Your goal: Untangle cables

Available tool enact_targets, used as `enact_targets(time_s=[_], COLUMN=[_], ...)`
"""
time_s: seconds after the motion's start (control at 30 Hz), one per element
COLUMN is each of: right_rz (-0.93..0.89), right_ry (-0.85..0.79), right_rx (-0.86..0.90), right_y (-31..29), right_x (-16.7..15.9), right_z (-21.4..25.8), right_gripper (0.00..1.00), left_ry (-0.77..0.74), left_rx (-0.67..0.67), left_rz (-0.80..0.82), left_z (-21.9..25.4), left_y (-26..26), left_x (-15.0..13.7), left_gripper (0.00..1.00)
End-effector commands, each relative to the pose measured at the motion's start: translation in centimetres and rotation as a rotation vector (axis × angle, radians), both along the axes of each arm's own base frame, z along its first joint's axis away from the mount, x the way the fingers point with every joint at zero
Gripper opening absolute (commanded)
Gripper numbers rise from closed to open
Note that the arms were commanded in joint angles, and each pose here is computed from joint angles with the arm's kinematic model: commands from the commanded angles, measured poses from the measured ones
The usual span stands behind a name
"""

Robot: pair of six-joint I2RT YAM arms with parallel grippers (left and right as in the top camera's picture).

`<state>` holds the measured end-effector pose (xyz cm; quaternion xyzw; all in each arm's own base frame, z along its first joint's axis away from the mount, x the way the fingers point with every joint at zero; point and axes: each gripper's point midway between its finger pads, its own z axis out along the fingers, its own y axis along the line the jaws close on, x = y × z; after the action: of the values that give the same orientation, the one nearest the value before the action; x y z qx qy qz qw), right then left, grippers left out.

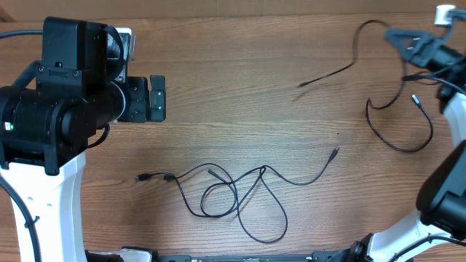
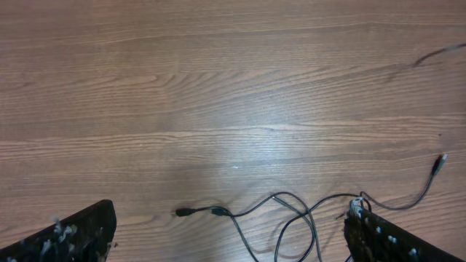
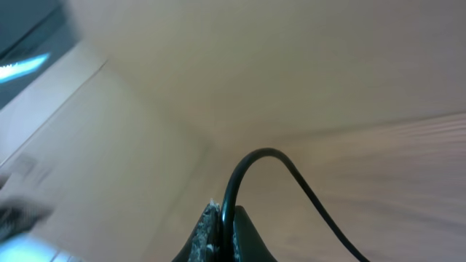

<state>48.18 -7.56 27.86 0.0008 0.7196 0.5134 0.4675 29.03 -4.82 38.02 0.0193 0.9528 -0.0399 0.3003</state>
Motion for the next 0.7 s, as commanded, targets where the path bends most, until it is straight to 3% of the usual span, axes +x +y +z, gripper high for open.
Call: enact_targets(time_s=[0.0, 0.1, 0.23, 0.33, 0.43, 0.53, 0.67], right_rz=[-0.356, -0.557, -0.9, -1.275, -1.589, -1.658, -1.609], right_ry=[0.043, 0.081, 0.278, 0.545, 0.743, 0.889, 1.096], right_rx=[-0.004, -0.123, -0.416, -0.704, -0.916, -0.968, -0.905], right_y=[-7.1, -11.0, -17.6, -23.9, -27.4, -27.4, -25.2], right_x=[2.1, 2.7, 1.4, -3.6, -9.4, -12.6, -15.7], right_z=[0.1, -2.3, -8.0, -11.3, -11.3, -12.4, -15.5], right_gripper=[0.04, 0.04, 0.04, 0.04, 0.04, 0.04, 0.04], left_ry=[0.016, 0.017, 0.016, 0.002, -0.029, -0.062, -0.087], left_rx=[-0.001, -0.007, -0.006, 0.0, -0.005, -0.011, -0.016], left_rz=[-0.017, -0.008, -0.008, -0.003, -0.002, -0.002, -0.003], left_z=[-0.4, -0.4, -0.4, -0.2, 0.3, 0.8, 1.2], left_y=[-0.3, -0.3, -0.3, -0.1, -0.2, -0.3, -0.4], left_x=[0.1, 0.1, 0.1, 0.4, 1.0, 1.6, 2.1], left_gripper=[0.99, 0.99, 0.97, 0.96, 0.97, 0.98, 0.98])
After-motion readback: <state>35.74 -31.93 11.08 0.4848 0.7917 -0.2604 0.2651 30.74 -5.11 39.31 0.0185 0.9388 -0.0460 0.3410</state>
